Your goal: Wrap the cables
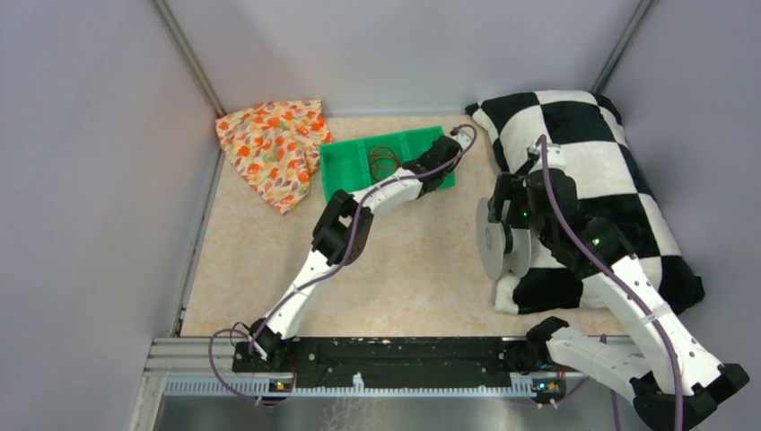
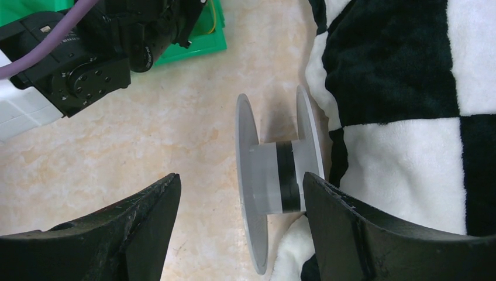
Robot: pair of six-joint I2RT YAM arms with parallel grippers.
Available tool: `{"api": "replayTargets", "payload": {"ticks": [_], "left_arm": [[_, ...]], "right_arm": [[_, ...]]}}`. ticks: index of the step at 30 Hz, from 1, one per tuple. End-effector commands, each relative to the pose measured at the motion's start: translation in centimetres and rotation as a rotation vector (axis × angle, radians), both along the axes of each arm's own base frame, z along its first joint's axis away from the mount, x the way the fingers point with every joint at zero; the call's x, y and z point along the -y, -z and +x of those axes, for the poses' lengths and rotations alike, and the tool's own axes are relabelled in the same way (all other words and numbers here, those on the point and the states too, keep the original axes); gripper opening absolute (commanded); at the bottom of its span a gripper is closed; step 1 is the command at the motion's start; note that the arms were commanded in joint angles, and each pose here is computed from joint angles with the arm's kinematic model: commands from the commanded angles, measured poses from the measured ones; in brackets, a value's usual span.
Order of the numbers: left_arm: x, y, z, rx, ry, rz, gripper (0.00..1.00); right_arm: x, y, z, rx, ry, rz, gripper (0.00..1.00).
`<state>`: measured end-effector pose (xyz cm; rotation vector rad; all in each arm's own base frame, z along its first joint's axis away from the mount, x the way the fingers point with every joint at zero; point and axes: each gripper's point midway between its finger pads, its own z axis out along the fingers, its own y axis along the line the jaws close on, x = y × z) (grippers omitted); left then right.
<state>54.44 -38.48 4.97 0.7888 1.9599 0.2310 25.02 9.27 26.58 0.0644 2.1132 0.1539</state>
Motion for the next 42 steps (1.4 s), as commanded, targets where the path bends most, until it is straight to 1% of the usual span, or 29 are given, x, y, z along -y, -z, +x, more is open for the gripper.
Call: {"api": "replayTargets", "payload": {"ticks": [1, 5, 9, 15, 22, 25, 29, 31, 35, 38, 42], "left_arm": [[1.2, -12.1, -0.1, 0.132, 0.002, -0.195, 0.0], [1.5, -18.8, -1.3, 0.188, 0.045, -0.332, 0.0], [1.6, -22.9, -3.0, 0.182, 0.092, -0.414, 0.0], [1.3, -28.4, -6.3, 0.164, 0.167, -0.536, 0.0], [-0.3, -35.7, -10.0, 0.199, 0.242, -0.632, 0.0], [-0.7, -38.6, -12.5, 0.181, 0.308, -0.69, 0.0], [-0.7, -40.2, -16.9, 0.086, 0.415, -0.802, 0.0], [-1.2, -39.3, -18.0, 0.049, 0.404, -0.826, 0.0], [-2.0, -38.5, -19.6, 0.024, 0.41, -0.876, 0.0], [-1.7, -38.4, -21.0, -0.031, 0.456, -0.888, 0.0], [-1.4, -38.6, -22.6, -0.082, 0.501, -0.933, 0.0]], "right_arm": [[-0.8, -1.4, -0.2, 0.038, -0.019, 0.063, 0.77], [-1.0, -2.4, -0.4, 0.059, -0.029, 0.096, 0.77], [-1.1, -3.1, -0.8, 0.065, -0.026, 0.129, 0.77], [-3.0, -7.5, -0.4, 0.153, -0.078, 0.257, 0.79], [-5.5, -8.8, 2.2, 0.164, -0.144, 0.253, 0.81], [-6.4, -9.6, 3.6, 0.186, -0.172, 0.23, 0.83], [-8.0, -11.2, 4.9, 0.219, -0.227, 0.248, 0.85], [-8.3, -12.5, 5.6, 0.256, -0.219, 0.295, 0.84], [-9.4, -14.4, 7.4, 0.325, -0.198, 0.39, 0.84], [-9.4, -12.9, 9.5, 0.304, -0.119, 0.397, 0.84], [-10.5, -10.9, 11.9, 0.27, -0.085, 0.401, 0.83]]}}
